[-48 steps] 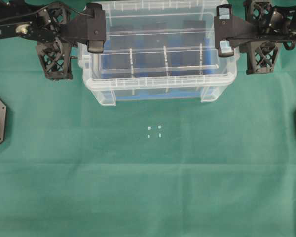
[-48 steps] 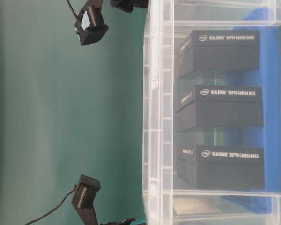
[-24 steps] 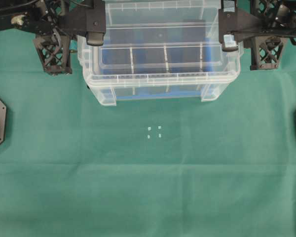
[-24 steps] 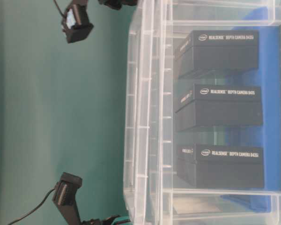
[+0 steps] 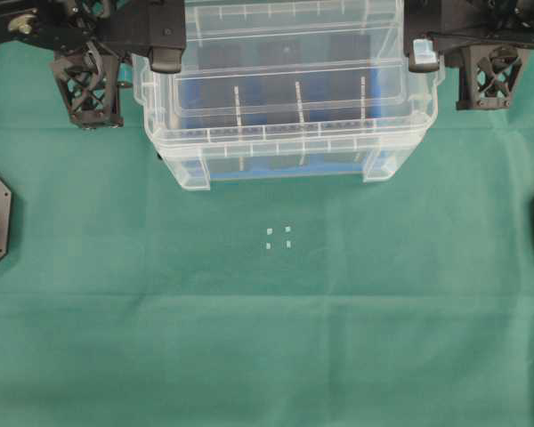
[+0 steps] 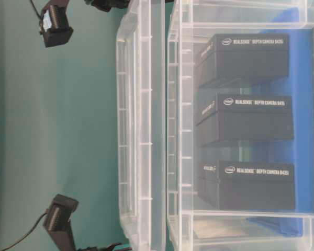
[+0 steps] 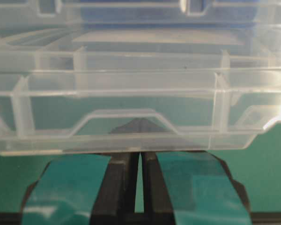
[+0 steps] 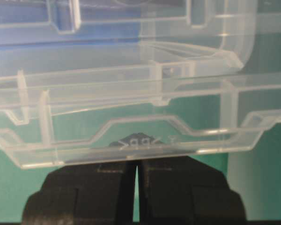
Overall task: Clamp the lid of the box with both arms, then lift and open it.
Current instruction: 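Lift the clamped lid upward off the box with both grippers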
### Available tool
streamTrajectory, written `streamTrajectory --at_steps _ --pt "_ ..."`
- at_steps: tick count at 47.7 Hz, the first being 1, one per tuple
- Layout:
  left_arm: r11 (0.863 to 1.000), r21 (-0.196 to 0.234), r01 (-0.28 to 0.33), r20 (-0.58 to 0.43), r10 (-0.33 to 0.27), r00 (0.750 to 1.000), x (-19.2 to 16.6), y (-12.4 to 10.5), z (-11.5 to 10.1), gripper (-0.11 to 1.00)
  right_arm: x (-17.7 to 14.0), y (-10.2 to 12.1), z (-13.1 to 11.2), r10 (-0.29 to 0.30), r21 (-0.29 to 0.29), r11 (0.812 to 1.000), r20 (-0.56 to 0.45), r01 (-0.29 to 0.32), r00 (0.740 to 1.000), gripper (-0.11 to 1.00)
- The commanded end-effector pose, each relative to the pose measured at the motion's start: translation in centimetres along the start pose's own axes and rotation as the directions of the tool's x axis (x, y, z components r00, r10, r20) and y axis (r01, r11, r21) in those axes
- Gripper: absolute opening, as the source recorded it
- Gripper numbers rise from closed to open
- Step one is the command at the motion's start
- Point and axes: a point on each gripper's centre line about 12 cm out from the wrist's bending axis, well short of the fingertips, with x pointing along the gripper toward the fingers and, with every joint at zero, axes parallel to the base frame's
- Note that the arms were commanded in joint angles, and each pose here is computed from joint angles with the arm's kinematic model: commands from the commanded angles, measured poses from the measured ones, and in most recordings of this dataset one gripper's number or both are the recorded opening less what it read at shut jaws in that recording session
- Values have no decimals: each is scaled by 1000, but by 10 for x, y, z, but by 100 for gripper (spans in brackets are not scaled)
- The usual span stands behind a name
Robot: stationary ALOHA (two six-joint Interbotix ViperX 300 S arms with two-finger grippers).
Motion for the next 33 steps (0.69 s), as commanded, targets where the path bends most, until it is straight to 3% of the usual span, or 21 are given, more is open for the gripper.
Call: streamTrajectory --at_steps 1,26,33 --pt "1000 24 -13 116 10 993 -29 -7 28 1 -25 8 31 4 -18 1000 111 -2 994 0" --pt "999 39 9 113 -13 993 -40 -22 30 1 -35 22 34 31 -24 999 108 -29 994 0" --pt "1000 14 18 114 -19 993 -40 -26 31 1 -38 27 36 39 -21 999 120 -37 992 0"
